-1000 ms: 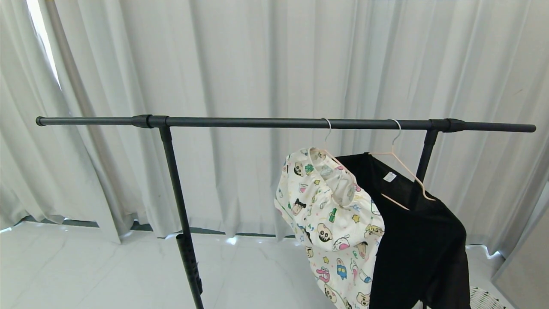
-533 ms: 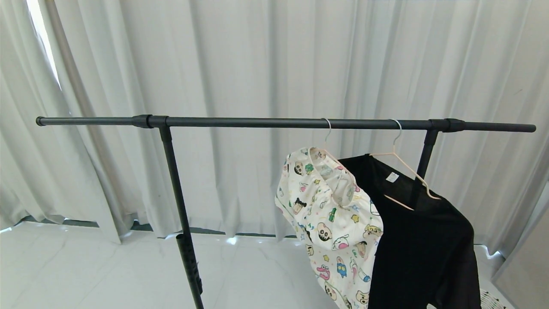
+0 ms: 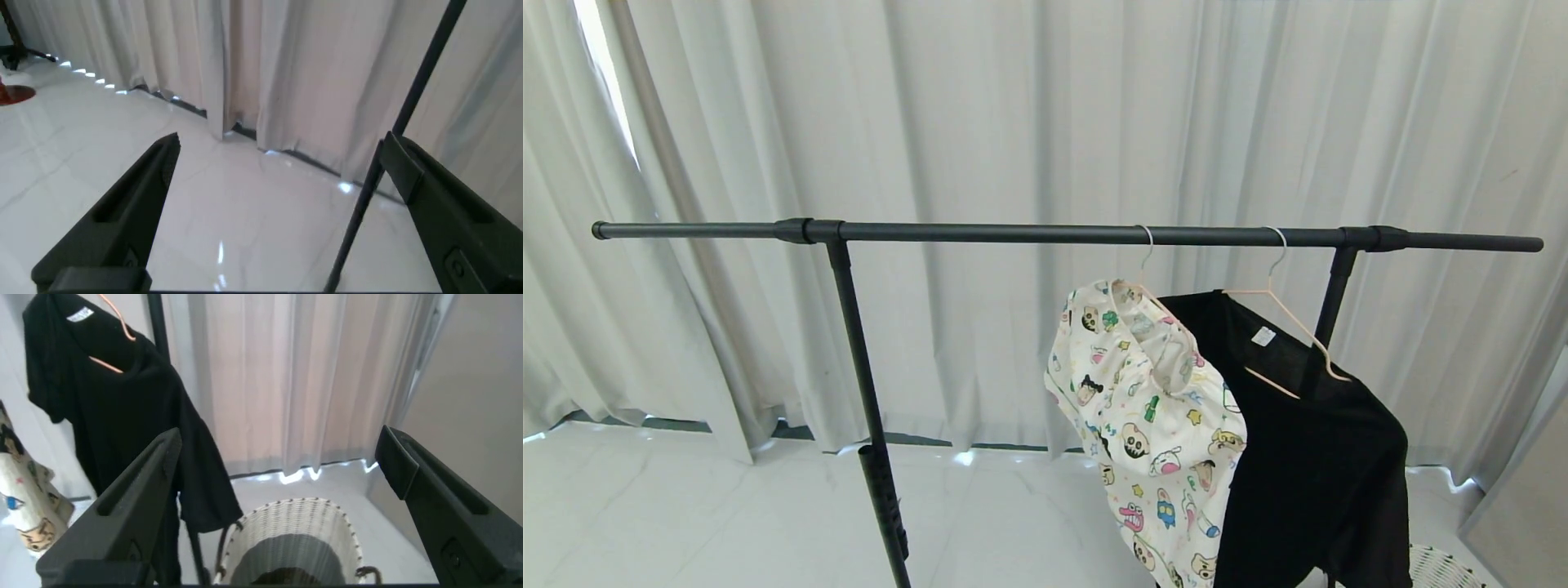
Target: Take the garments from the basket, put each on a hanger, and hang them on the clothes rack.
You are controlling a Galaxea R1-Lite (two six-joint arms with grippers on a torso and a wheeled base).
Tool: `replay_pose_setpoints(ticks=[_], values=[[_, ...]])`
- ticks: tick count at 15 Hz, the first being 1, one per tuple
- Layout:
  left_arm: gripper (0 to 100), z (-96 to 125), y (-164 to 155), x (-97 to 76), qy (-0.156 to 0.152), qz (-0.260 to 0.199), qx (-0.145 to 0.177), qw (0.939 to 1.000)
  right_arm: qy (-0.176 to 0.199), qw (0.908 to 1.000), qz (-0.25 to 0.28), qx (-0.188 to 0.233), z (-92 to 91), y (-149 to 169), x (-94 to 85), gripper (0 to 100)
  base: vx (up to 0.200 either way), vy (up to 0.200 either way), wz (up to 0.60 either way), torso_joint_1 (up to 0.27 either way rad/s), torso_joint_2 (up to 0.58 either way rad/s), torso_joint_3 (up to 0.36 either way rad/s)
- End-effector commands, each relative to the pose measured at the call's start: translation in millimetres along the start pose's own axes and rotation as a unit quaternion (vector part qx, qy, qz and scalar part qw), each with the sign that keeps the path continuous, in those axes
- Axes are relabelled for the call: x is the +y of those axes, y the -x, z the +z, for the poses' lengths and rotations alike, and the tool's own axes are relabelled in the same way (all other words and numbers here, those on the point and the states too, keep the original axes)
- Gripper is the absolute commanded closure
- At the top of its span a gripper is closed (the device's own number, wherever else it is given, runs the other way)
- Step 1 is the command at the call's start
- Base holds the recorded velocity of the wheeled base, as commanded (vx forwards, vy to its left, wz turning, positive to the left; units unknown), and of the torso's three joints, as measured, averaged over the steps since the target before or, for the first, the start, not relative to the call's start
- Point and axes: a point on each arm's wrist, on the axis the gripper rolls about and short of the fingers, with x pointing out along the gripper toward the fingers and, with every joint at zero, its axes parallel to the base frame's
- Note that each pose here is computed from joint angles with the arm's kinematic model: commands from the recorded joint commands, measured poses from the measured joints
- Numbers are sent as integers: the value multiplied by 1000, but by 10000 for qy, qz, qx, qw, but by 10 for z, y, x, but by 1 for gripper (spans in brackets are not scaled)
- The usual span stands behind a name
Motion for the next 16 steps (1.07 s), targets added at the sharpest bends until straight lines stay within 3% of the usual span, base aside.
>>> replay_pose_setpoints(ticks=[1, 3, 5, 6, 7, 8, 9, 10, 11, 12, 13, 14, 15, 16], values=[[0, -19, 34, 8, 386, -229, -212, 9988, 34, 10000, -5, -5, 1, 0, 0, 0, 0, 0, 0, 0, 0, 0], [0, -16, 41, -46, 545, -1394, -186, 9886, 221, 9998, 2, -27, 5, 0, 0, 0, 0, 0, 0, 0, 0, 0], [0, -15, 48, -67, 461, -1899, -182, 9806, 76, 10000, 26, -19, 2, 1, -1, 0, 0, 0, 0, 0, 0, 0], [0, -23, 51, -74, 272, -2060, -177, 9780, 28, 10000, 64, -18, 2, 1, -2, 0, 0, 0, 0, 0, 0, 0], [0, -31, 50, -76, 161, -2096, -153, 9775, 27, 9999, 95, -18, 2, 0, -1, 0, 0, 0, 0, 0, 0, 0], [0, -37, 34, -86, -4, -2207, -1, 9753, 26, 9993, 378, -6, 0, 0, 6, 0, 0, 0, 0, 0, 0, 0], [0, -31, 16, -98, -229, -2352, 85, 9717, 8, 9948, 1021, 4, 0, -1, 17, 0, 0, 0, 0, 0, 0, 0], [0, -31, 16, -98, -244, -2359, 82, 9714, 23, 9933, 1158, 4, 0, 1, 23, 0, 0, 0, 0, 0, 0, 0], [0, -36, 22, -96, -192, -2351, 71, 9718, 50, 9924, 1226, 9, -2, 2, 30, 0, 0, 0, 0, 0, 0, 0], [0, -47, 55, -79, 227, -2216, -83, 9748, 109, 9929, 1188, -6, 0, 2, 29, 0, 0, 0, 0, 0, 0, 0], [0, -47, 54, -78, 302, -2187, -66, 9753, 126, 9921, 1249, -1, -2, 3, 31, 0, 0, 0, 0, 0, 0, 0], [0, -47, 53, -79, 270, -2186, -66, 9754, 182, 9892, 1455, 84, -21, 5, 40, 0, 0, 0, 0, 0, 0, 0], [0, -47, 53, -79, 188, -2193, -84, 9754, 317, 9805, 1933, 132, -37, 13, 60, 0, 0, 0, 0, 0, 0, 0], [0, -47, 53, -79, 188, -2193, -84, 9754, 317, 9805, 1933, 132, -37, 13, 60, 0, 0, 0, 0, 0, 0, 0]])
